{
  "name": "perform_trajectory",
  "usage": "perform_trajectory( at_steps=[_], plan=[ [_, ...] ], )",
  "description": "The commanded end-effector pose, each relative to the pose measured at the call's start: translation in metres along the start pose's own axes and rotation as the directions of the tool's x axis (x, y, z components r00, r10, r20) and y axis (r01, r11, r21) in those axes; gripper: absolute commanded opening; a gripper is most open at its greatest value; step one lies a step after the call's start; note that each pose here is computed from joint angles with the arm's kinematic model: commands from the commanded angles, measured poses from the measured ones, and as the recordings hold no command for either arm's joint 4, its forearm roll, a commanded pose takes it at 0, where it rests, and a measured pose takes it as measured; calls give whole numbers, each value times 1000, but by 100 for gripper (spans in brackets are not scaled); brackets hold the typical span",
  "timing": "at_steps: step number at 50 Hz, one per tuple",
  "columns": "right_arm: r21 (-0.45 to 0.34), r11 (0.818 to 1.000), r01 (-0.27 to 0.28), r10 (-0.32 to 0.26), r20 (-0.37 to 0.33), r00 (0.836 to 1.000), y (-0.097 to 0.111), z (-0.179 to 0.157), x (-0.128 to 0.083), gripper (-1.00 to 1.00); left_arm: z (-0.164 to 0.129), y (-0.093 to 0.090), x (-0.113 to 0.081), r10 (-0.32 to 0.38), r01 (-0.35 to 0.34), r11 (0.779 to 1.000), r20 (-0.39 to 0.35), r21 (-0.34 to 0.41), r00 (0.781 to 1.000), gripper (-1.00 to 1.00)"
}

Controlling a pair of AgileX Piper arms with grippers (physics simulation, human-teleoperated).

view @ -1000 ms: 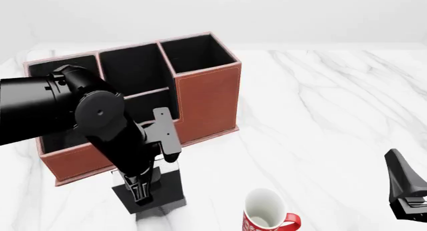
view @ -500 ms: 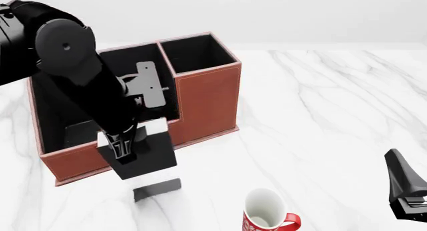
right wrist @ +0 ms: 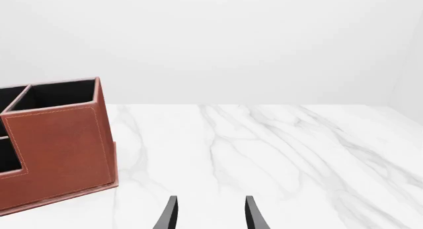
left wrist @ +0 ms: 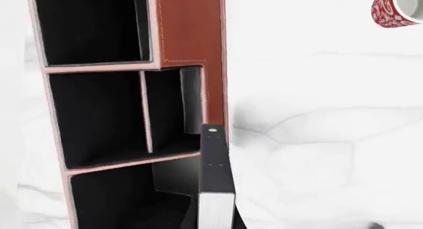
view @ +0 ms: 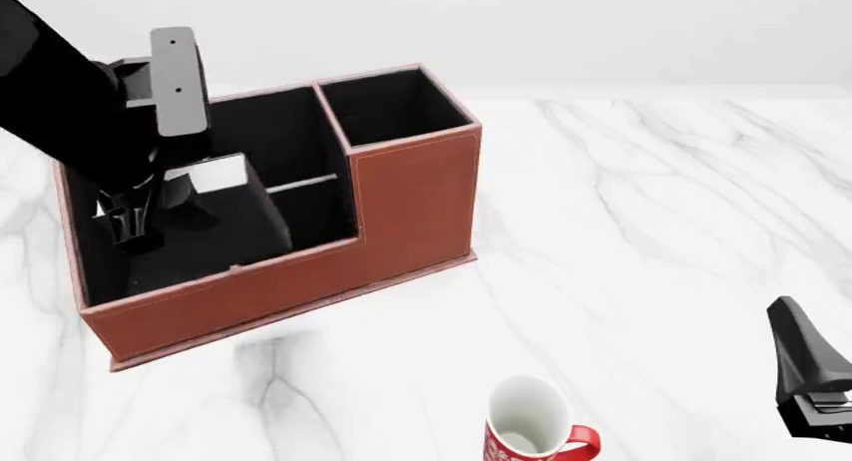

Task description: Pick up the book and place it in the front compartment of the caddy.

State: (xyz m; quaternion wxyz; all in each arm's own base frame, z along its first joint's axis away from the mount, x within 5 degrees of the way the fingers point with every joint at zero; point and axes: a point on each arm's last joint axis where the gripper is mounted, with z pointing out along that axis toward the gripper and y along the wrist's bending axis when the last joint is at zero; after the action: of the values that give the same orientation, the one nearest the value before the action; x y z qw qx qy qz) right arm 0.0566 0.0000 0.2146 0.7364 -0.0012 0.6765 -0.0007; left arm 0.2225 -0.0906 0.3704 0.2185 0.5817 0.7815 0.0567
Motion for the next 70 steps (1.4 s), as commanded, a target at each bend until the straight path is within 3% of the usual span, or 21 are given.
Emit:
perform_trajectory(
  at_steps=[1, 30, 35, 37, 39, 40, 43, 50, 56, 58, 70],
  plan=[
    [0, 1000, -1, 1, 0, 1000, 0, 0, 0, 100, -27, 15, 10, 28, -26, 995, 27, -100, 999, -100],
    [0, 1000, -1, 1, 0, 1000, 0, 0, 0, 100, -38, 59, -6, 20, -10, 983, 53, -183, 998, -100],
    [0, 1000, -1, 1, 0, 1000, 0, 0, 0, 100, -43, 68, 2, 23, -14, 977, 40, -213, 999, -100],
    [0, 1000, -1, 1, 0, 1000, 0, 0, 0, 100, -40, 69, -7, 21, -9, 979, 55, -205, 998, -100],
    [0, 1000, -1, 1, 0, 1000, 0, 0, 0, 100, -44, 72, -2, 27, -16, 975, 46, -220, 999, -100],
    [0, 1000, -1, 1, 0, 1000, 0, 0, 0, 100, -40, 72, -13, 26, -12, 978, 64, -208, 998, -100],
    [0, 1000, -1, 1, 0, 1000, 0, 0, 0, 100, -44, 76, -7, 32, -19, 974, 55, -226, 998, -100],
    [0, 1000, -1, 1, 0, 1000, 0, 0, 0, 100, -36, 83, -20, 29, -14, 977, 68, -213, 997, -100],
    [0, 1000, -1, 1, 0, 1000, 0, 0, 0, 100, -38, 90, -16, 33, -19, 973, 58, -230, 998, -100],
    [0, 1000, -1, 1, 0, 1000, 0, 0, 0, 100, -32, 90, -25, 30, -14, 976, 72, -215, 997, -100],
    [0, 1000, -1, 1, 0, 1000, 0, 0, 0, 100, -29, 102, -26, 26, -10, 973, 68, -229, 997, -100]
  ],
)
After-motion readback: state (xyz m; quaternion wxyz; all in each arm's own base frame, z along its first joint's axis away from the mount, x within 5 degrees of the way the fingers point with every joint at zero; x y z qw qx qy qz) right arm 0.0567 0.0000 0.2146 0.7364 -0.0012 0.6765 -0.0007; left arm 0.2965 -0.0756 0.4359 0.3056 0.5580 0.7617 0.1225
